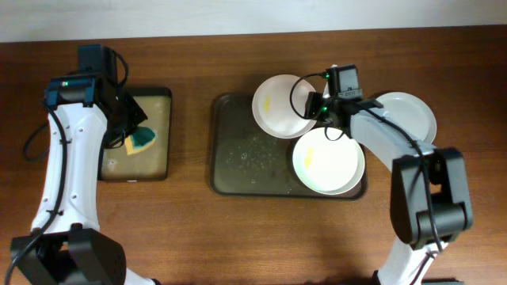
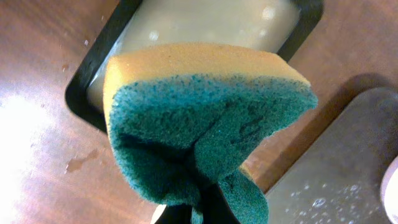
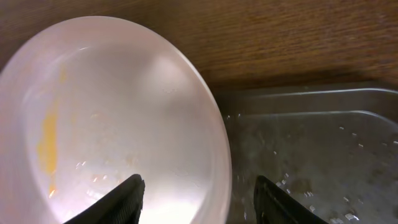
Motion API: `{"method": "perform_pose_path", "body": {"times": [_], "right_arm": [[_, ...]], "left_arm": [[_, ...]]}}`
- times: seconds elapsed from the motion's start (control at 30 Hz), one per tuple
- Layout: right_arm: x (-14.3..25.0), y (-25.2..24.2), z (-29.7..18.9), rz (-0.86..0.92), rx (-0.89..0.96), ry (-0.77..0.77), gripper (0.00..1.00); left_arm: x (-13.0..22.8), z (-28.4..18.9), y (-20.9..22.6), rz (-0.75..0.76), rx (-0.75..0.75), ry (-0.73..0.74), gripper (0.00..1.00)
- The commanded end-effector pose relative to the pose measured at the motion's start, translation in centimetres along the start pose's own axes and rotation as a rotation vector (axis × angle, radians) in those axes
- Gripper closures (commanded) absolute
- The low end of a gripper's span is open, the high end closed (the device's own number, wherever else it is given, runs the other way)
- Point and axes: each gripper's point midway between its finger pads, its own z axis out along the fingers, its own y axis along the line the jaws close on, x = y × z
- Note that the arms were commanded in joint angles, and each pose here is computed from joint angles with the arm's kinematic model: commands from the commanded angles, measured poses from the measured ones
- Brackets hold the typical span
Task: Clean dirty plates on tray and stack at the side
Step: 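Move the right gripper to the rim of the back pink plate and grip it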
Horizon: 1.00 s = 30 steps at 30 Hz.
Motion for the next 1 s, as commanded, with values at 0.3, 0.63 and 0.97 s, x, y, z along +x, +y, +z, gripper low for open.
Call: {"method": "perform_pose_path", "body": {"times": [0.3,0.63,0.97], "right_arm": [[2.0,0.8,1.9,-0.013,0.039,0.034,0.43],[2.6,2.8,1.6,-0.016,-0.07,0.074,0.96],[2.0,8.0,-6.0,-0.091,-0.329,0.115,0.96]], "left_arm": [[-6.6,7.5,0.2,-0.056,-0.078,-0.298,1.0],[-4.6,12.3,-0.1,-0.015,-0.072,-0.156,1.0],[-4.0,4.1,0.1,-0.021,-0.002,-0.224,1.0]]}}
